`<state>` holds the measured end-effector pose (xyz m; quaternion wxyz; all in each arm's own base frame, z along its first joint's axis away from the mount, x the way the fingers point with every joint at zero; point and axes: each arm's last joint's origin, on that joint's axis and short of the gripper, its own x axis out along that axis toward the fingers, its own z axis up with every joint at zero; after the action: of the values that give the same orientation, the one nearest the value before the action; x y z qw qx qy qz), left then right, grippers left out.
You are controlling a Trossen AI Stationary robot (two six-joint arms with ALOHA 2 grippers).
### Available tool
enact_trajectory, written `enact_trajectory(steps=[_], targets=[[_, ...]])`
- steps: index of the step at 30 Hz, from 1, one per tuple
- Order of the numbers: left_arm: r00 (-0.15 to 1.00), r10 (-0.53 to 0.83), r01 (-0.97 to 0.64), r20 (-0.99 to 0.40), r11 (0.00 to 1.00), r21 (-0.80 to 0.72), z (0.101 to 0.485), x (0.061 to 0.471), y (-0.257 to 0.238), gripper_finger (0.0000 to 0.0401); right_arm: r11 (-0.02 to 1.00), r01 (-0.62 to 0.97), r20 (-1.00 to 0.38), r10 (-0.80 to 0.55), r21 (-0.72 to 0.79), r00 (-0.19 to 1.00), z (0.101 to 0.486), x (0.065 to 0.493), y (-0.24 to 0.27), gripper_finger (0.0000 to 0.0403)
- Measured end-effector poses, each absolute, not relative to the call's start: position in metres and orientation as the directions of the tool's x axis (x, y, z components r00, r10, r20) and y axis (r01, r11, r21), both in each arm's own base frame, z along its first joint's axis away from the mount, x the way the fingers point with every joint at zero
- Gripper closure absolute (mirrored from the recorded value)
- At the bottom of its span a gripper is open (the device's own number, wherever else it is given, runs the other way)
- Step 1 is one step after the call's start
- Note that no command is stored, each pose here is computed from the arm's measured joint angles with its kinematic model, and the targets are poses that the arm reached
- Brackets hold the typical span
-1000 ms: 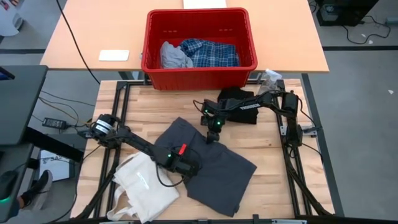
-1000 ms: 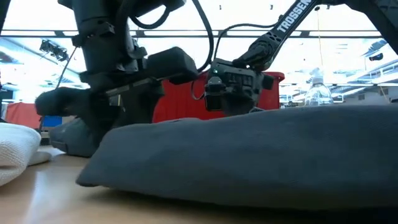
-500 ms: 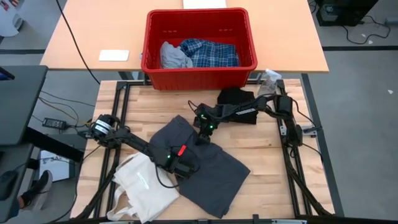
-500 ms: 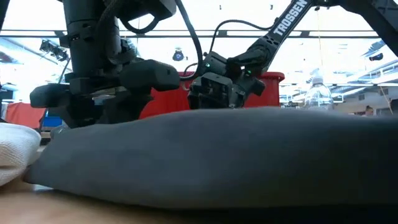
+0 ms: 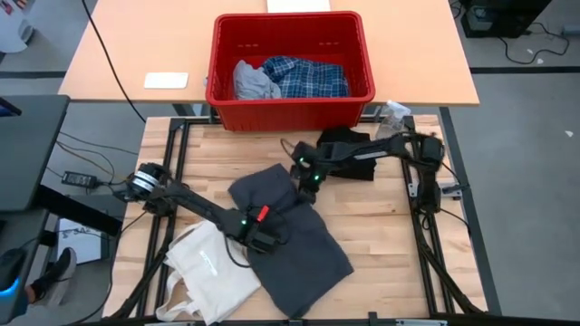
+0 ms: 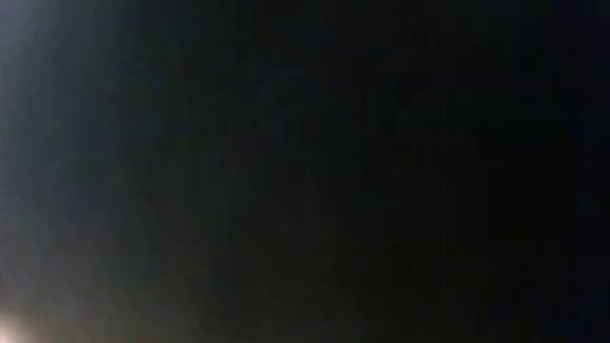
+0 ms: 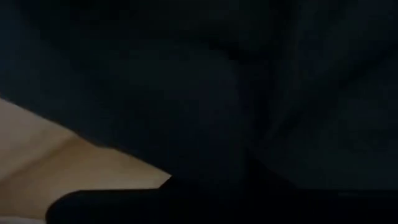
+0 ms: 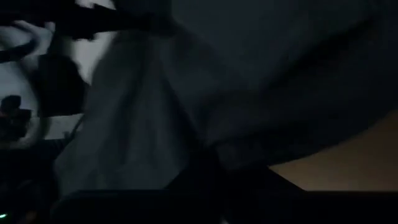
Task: Fold Laundry from Bin
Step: Fold the gray shorts
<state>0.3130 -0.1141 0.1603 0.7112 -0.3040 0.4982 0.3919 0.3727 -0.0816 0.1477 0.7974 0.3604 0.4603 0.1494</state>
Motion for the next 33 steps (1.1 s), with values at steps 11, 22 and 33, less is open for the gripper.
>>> enact_trajectory(steps=[11, 22, 33], targets=[[0.532, 0.509, -0.776, -0.677, 0.613, -0.149, 0.284, 0.272, -0.081, 0.0376, 0.958, 0.058, -0.568, 0.118, 0.281, 0.815, 0.287, 0.323, -0.088, 0.0382], [0.813, 0.490, -0.463, -0.315, 0.872, 0.161, 0.422, 0.262, -0.073, 0.0375, 0.983, 0.174, -0.279, -0.185, -0.066, 0.942, 0.379, 0.261, -0.066, 0.0383], [0.694, 0.244, -0.342, -0.678, 0.940, -0.012, 0.275, 0.315, -0.131, 0.0374, 0.953, 0.211, -0.739, 0.019, 0.216, 0.673, 0.262, 0.249, 0.019, 0.0383]])
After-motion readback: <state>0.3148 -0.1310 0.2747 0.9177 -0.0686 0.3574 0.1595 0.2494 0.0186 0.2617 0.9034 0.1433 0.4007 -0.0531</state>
